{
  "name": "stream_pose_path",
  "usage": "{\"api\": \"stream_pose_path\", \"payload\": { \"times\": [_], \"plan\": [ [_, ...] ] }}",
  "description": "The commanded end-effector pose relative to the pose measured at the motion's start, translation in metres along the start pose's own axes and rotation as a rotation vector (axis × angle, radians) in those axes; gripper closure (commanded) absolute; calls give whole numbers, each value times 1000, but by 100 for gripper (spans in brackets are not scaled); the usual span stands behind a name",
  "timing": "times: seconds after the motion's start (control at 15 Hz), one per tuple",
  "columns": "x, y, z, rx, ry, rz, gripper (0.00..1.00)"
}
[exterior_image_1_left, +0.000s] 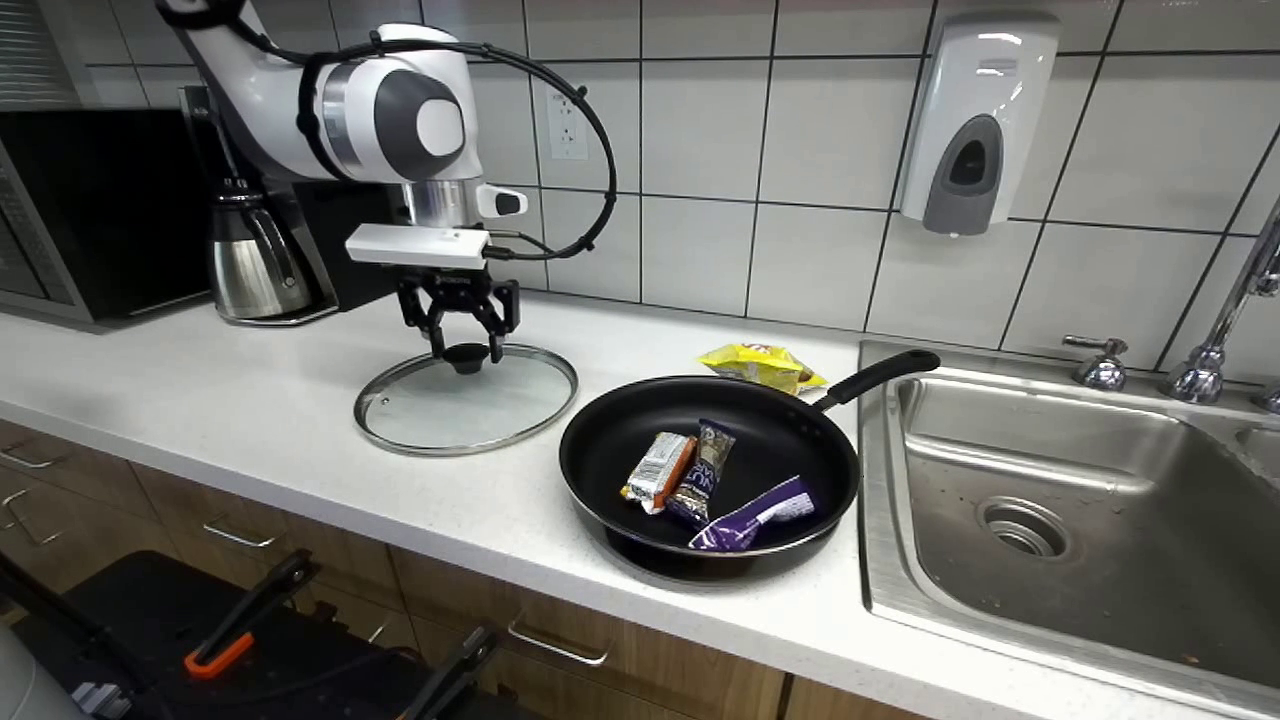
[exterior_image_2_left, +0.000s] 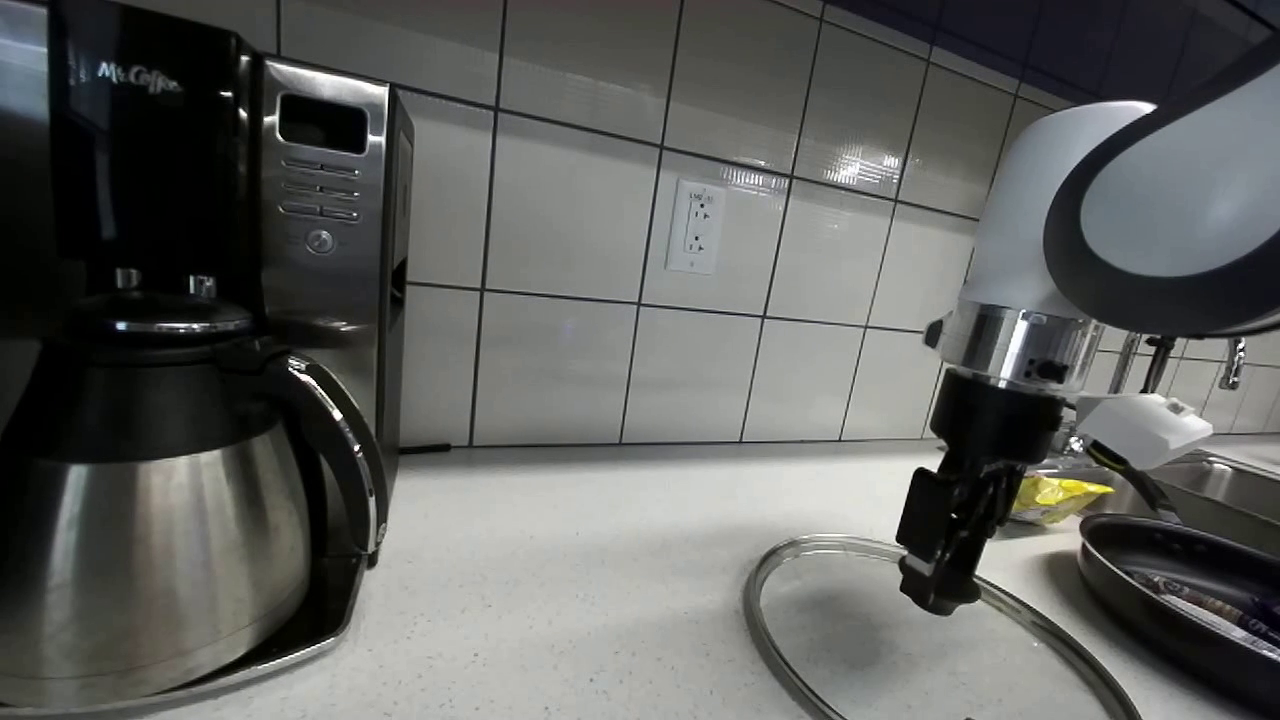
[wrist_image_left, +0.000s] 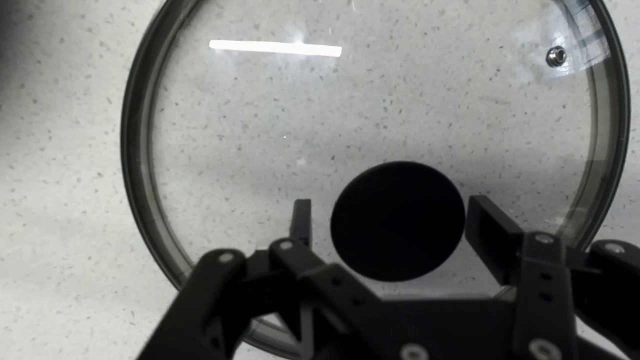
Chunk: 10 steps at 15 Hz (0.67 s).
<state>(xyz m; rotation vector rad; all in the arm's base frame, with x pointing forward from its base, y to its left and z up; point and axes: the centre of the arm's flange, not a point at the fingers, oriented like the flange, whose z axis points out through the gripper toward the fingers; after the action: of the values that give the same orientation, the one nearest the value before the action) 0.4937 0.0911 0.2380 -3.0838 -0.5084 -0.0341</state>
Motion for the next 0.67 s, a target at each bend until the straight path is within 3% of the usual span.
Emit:
{"api": "stream_pose_path", "payload": {
  "times": [0.0, 0.07, 0.27, 0.6],
  "plan": [
    [3, -3, -5, 13, 6, -14, 51],
    [3, -4, -5, 13, 6, -14, 60],
    [3, -4, -9, 14, 12, -17, 61],
    [0, 4, -50, -7, 61, -42, 61]
  ]
}}
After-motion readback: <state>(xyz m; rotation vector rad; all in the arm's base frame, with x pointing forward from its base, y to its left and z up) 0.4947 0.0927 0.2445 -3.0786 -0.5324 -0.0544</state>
